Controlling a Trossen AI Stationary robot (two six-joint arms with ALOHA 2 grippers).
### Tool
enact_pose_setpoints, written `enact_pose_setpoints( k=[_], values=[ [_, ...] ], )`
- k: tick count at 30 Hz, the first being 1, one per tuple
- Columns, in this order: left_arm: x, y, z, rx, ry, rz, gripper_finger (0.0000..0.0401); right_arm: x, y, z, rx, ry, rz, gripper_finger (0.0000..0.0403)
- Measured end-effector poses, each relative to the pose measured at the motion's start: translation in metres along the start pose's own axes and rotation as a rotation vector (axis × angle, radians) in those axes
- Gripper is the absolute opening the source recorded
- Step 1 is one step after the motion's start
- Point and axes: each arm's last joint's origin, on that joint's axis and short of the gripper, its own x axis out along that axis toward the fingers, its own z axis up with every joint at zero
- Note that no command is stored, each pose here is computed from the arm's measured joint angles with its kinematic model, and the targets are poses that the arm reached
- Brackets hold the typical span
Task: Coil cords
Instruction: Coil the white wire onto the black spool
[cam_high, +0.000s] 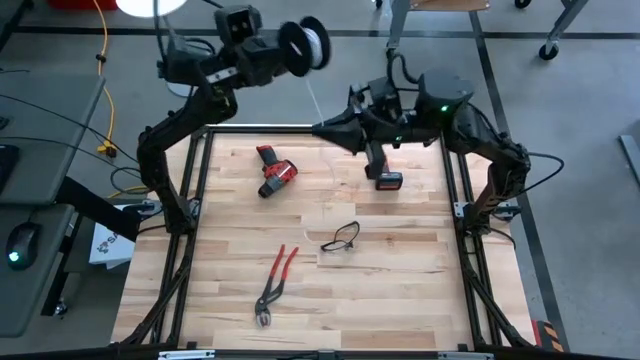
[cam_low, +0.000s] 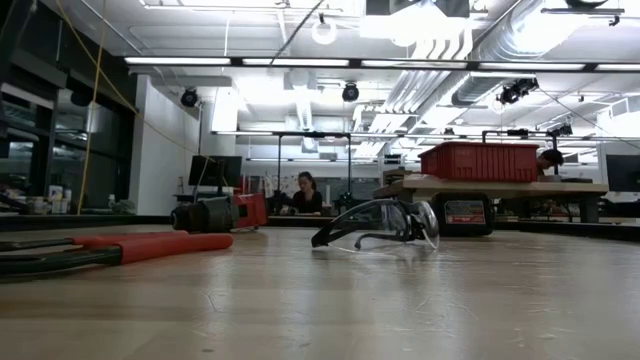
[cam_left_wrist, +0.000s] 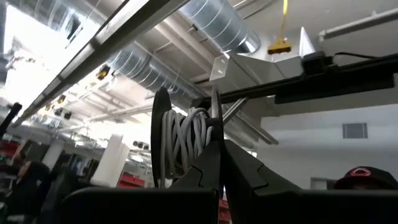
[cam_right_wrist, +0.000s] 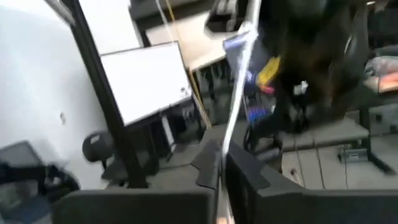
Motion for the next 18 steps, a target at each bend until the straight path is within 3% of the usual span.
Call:
enact_pose_setpoints(
  k=[5,11,16,18],
  values=[
    [-0.001,-0.018,0.010,0.045,-0.004,-0.045,0.0000,0.009,-0.003,-0.008,-0.030,0.027,-0.001,0.0082],
    [-0.001,-0.020,0.010,0.052,0.002,-0.038,0.0000,0.022,-0.009,-0.020,-0.093,0.040,-0.134,0.0180],
    [-0.001,-0.030,0.015,0.073,-0.010,-0.059,0.0000,0.041,-0.018,-0.036,-0.127,0.061,-0.177,0.0205],
    [-0.001,-0.030,0.015,0.070,-0.010,-0.059,0.0000,0.047,-0.021,-0.043,-0.181,0.077,-0.253,0.0206]
  ],
)
